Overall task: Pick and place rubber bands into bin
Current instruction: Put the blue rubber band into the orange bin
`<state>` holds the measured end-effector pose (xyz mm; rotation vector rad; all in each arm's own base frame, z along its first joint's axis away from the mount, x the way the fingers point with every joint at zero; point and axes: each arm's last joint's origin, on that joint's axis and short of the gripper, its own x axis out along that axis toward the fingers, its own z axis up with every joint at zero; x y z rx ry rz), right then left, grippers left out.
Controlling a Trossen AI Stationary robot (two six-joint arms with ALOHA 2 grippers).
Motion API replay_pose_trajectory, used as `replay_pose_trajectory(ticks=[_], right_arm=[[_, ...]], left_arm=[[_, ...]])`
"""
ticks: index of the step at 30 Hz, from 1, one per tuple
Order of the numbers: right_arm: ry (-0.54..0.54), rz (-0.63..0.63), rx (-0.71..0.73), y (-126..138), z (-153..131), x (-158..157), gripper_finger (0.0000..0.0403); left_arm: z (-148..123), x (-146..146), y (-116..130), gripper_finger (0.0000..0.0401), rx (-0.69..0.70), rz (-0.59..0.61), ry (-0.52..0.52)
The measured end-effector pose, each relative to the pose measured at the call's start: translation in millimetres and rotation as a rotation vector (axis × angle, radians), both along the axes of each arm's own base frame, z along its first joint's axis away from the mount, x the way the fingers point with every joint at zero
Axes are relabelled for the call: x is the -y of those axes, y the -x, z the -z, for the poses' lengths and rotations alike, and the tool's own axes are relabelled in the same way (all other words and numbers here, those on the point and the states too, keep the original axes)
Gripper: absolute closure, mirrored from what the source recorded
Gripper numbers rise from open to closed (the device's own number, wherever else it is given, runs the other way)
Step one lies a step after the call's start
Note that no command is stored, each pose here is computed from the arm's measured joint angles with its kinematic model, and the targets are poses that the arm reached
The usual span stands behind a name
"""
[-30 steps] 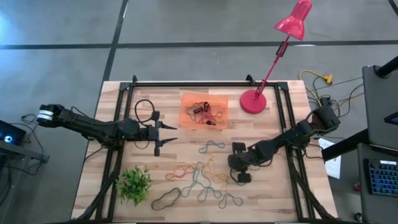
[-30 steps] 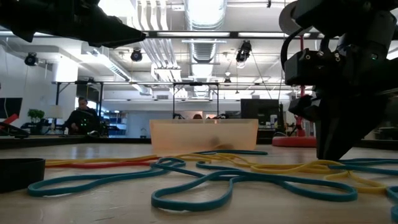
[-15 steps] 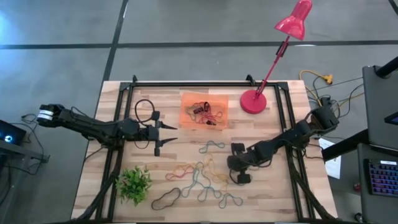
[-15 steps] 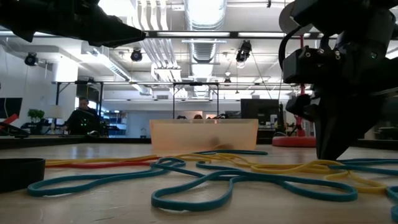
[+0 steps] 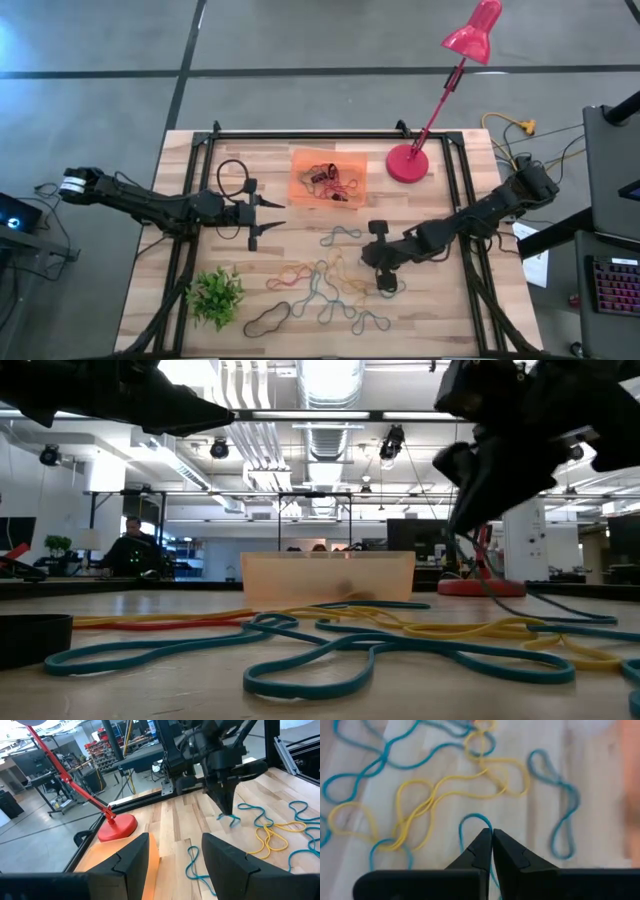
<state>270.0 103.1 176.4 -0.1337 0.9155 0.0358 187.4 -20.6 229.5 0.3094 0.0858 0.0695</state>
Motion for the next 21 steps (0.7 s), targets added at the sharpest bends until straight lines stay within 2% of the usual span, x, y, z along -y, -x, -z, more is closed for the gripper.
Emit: replay_pose_trajectory(ticks=[21], right_arm=[[0.419, 0.056, 0.205, -21.2, -47.2, 2.4, 0.0395]], left_arm=[[-0.5, 0.0, 0.0, 0.0234, 0.005, 0.000, 0.001]])
